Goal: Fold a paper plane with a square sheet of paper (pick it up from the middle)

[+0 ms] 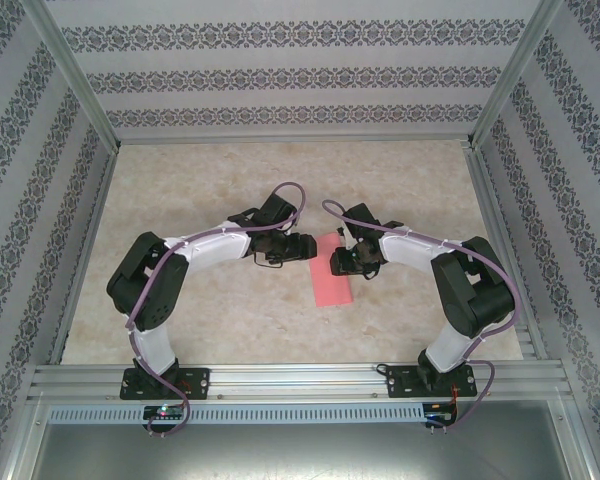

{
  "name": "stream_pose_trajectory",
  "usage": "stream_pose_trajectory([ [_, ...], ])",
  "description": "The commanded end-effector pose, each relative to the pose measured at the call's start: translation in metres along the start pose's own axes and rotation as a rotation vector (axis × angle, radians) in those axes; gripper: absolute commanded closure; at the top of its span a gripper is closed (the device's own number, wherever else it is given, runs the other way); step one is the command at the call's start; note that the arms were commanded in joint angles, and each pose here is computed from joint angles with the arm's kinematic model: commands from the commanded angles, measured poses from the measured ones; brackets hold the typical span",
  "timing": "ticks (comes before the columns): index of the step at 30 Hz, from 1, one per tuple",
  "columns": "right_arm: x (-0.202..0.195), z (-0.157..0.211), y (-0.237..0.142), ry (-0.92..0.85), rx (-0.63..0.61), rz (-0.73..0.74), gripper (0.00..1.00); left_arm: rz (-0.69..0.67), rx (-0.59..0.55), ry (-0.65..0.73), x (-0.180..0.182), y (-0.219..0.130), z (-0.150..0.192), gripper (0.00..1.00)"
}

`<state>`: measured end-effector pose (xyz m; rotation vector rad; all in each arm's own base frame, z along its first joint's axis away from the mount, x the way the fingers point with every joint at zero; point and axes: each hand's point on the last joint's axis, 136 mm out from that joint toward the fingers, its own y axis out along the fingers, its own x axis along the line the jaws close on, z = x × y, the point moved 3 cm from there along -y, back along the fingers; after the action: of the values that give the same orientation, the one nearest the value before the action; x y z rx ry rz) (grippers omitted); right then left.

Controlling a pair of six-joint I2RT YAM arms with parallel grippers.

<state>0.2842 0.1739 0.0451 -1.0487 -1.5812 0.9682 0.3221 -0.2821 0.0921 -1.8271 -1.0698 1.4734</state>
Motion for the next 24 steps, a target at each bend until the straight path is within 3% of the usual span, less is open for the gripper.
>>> stream_pose_trajectory([
  [1, 0.0028, 0.0026, 0.0111, -0.012, 0.016, -0.005, 0.58, -0.018, 0.011, 0.018, 0.0001, -0.0069, 0.0081, 0.27],
  [7, 0.0050, 0.0027, 0.0104, -0.021, 0.014, -0.006, 0.58, -0.025, 0.022, 0.019, 0.0018, -0.0055, 0.0149, 0.22],
  [24, 0.0041, 0.0029, 0.0119, -0.054, 0.018, 0.018, 0.58, -0.020, 0.019, 0.012, 0.0007, -0.0053, 0.0156, 0.23],
])
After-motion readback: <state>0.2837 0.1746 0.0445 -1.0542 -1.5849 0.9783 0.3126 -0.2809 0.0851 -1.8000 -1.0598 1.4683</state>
